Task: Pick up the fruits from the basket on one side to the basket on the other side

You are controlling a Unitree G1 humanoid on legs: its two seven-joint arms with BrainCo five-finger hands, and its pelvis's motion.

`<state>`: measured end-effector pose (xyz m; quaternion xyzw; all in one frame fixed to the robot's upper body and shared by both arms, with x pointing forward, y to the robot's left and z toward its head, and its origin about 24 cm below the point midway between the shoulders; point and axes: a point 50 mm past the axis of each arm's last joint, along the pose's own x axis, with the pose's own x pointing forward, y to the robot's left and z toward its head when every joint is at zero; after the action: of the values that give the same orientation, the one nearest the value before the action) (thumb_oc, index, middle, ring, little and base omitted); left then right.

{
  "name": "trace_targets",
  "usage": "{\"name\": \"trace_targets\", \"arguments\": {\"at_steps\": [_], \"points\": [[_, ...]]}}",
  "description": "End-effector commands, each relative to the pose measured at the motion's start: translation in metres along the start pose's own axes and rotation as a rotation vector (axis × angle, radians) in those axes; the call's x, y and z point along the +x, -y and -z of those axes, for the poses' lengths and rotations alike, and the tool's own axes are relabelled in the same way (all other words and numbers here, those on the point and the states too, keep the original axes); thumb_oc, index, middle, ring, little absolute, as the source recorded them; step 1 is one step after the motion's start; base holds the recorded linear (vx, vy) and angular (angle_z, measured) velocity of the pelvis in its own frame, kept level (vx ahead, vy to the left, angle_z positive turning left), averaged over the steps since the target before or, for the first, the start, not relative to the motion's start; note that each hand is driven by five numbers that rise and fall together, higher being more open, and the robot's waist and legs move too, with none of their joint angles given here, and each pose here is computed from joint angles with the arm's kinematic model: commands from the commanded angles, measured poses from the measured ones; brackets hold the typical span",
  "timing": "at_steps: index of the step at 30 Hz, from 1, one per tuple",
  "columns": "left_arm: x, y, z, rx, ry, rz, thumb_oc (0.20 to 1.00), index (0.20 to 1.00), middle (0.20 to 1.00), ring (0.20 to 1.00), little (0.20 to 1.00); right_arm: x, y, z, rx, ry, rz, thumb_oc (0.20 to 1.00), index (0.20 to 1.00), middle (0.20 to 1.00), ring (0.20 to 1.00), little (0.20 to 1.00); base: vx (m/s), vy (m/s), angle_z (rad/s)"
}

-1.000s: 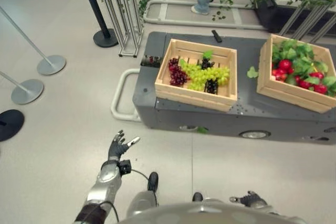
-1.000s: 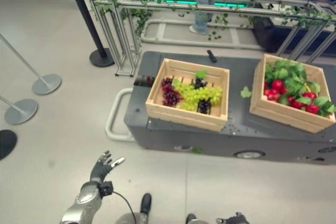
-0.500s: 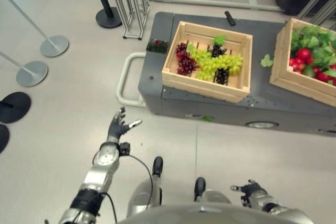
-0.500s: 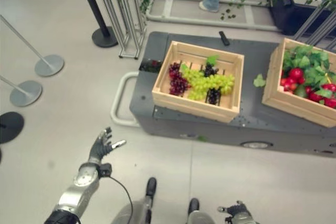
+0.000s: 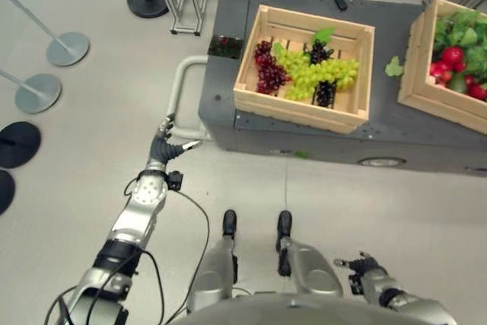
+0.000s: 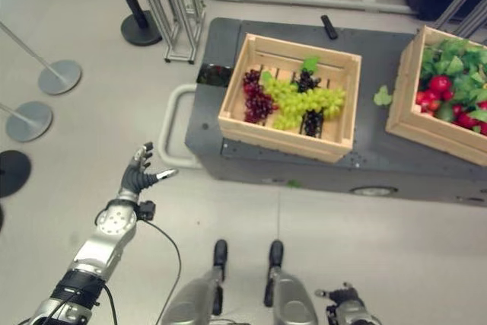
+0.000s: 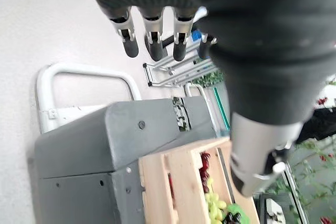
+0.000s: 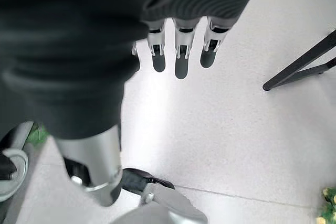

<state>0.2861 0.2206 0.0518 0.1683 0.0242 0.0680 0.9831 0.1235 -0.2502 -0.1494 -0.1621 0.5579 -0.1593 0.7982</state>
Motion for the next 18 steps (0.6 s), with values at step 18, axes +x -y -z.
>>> {"name": "trace_targets", "arguments": {"at_steps": [18], "points": [[0.04,-0.043,-0.067,0.14,0.233,-0.183,1.0,1.0,1.0,1.0,1.0,-0.044,0.043,-0.121,-0.027,0.724,-0.049,1.0,1.0,1.0,1.0,1.0,0.02,0.012,0.01]]}}
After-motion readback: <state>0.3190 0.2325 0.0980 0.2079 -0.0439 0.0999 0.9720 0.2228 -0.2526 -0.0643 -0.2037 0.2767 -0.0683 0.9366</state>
